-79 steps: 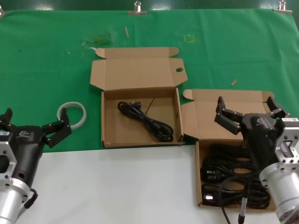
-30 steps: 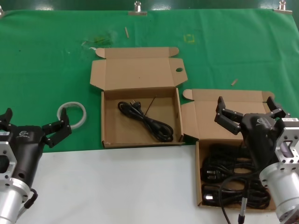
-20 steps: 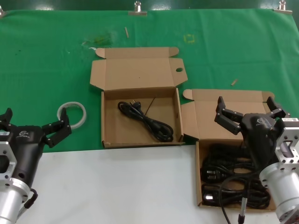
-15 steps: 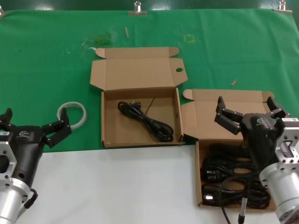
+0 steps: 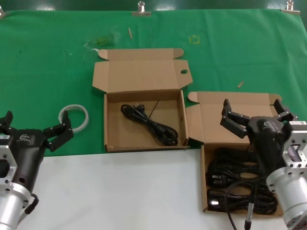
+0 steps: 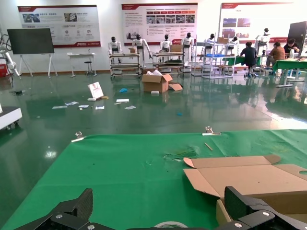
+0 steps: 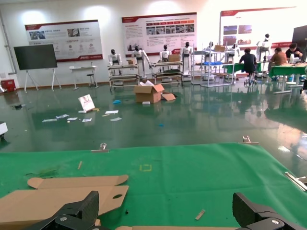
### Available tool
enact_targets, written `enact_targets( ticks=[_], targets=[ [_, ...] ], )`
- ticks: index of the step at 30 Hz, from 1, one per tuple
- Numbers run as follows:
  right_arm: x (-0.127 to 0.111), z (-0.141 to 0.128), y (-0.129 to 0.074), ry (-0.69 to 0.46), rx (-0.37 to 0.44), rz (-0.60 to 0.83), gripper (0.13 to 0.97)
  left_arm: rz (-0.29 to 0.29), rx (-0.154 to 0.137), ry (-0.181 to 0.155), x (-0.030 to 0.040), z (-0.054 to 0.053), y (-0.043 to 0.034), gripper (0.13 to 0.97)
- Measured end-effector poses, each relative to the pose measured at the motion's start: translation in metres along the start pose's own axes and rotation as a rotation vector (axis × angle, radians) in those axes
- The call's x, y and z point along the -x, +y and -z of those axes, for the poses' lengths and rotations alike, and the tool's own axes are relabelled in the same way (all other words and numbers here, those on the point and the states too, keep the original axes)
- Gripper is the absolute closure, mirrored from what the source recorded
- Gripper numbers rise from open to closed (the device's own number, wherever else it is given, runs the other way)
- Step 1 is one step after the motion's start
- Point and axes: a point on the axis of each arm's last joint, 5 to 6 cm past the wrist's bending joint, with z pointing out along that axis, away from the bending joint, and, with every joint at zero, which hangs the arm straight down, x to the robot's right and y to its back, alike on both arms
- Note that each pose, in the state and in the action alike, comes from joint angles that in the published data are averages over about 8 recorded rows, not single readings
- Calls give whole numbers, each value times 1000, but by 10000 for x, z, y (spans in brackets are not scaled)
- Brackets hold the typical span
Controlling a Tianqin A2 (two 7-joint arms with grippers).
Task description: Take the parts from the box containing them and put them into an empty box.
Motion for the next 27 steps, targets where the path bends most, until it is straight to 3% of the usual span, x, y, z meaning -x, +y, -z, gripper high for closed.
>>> enact_targets(
  ticks=[27],
  targets=[
    [0, 0, 0, 0, 0, 0, 130, 0, 0, 0, 0, 0, 0, 132]
  ],
)
